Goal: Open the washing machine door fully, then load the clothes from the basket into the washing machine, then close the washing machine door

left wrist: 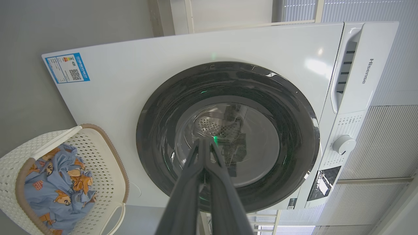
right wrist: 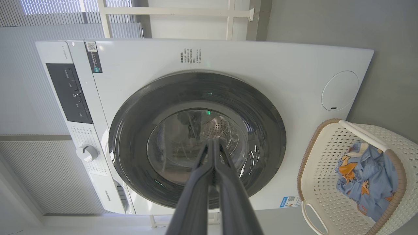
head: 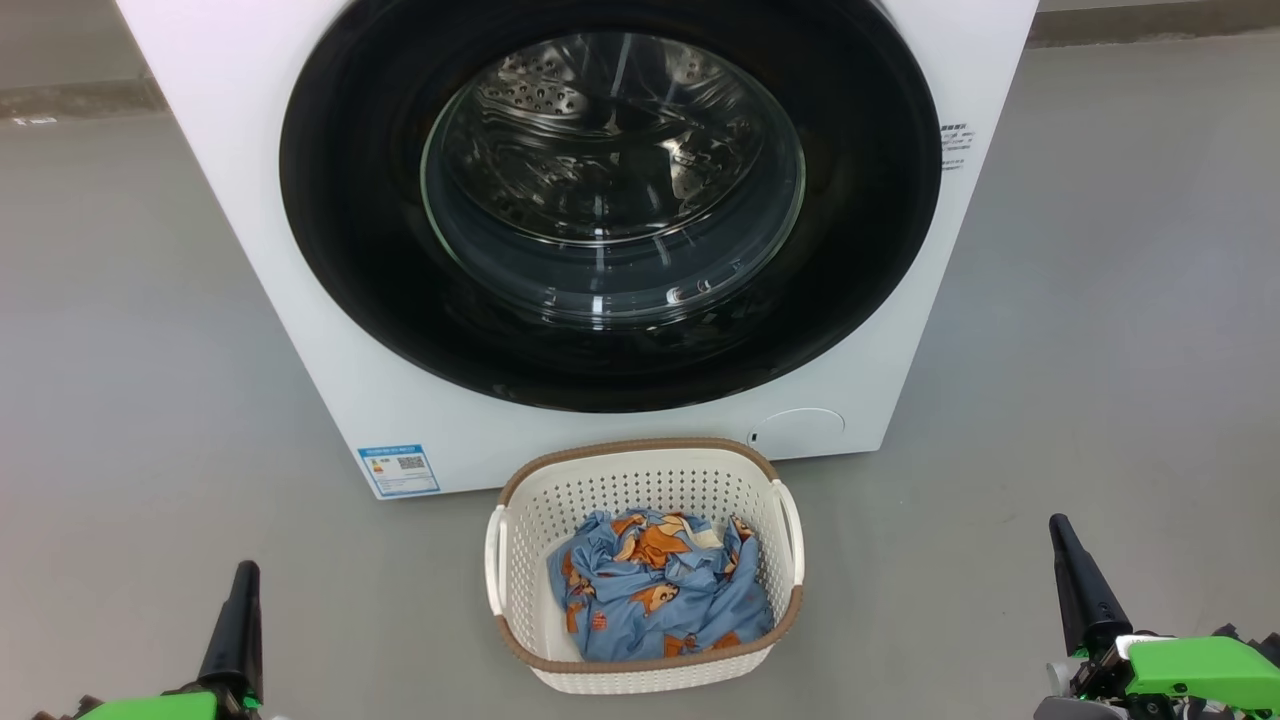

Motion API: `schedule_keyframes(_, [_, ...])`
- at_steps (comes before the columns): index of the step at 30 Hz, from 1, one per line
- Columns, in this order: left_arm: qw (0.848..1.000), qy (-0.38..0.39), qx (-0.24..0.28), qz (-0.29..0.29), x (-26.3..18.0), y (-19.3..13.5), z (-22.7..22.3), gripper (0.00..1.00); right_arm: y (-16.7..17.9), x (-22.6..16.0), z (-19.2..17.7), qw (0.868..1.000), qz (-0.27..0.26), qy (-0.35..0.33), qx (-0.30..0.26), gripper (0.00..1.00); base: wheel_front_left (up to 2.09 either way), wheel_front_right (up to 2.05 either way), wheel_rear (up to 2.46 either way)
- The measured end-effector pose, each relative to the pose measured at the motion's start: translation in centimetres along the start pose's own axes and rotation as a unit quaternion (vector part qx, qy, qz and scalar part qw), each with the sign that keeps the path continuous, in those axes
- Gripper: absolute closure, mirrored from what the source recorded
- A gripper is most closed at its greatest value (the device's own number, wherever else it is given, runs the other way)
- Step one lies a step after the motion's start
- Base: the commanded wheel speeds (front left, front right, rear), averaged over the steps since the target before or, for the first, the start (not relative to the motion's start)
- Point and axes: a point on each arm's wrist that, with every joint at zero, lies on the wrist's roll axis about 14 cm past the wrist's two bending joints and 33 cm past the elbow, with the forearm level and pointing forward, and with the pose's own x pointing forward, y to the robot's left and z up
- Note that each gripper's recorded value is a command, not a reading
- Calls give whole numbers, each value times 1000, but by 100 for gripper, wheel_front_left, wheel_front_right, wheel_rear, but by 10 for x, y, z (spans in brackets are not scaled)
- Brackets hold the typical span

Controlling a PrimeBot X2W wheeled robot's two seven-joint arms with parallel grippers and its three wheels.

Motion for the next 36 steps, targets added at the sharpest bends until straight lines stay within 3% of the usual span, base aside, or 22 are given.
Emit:
schedule_keyframes(18, [1000,0,0,0,0,0,0,100,0,0,0,1000,0,0,0,100,0,0,0])
schedule_keyframes(19, [1000,0,0,0,0,0,0,0,0,0,0,1000,-1,0,0,0,0,0,0])
schedule_keyframes(26, [998,2,-18,60,-18,41,-10,0,-42,-18,-2,998,-62,-4,12,0,0,0,0])
schedule_keyframes(36, [998,-4,-17,61,-18,42,-11,0,-40,-17,0,998,-59,-15,5,0,0,0,0])
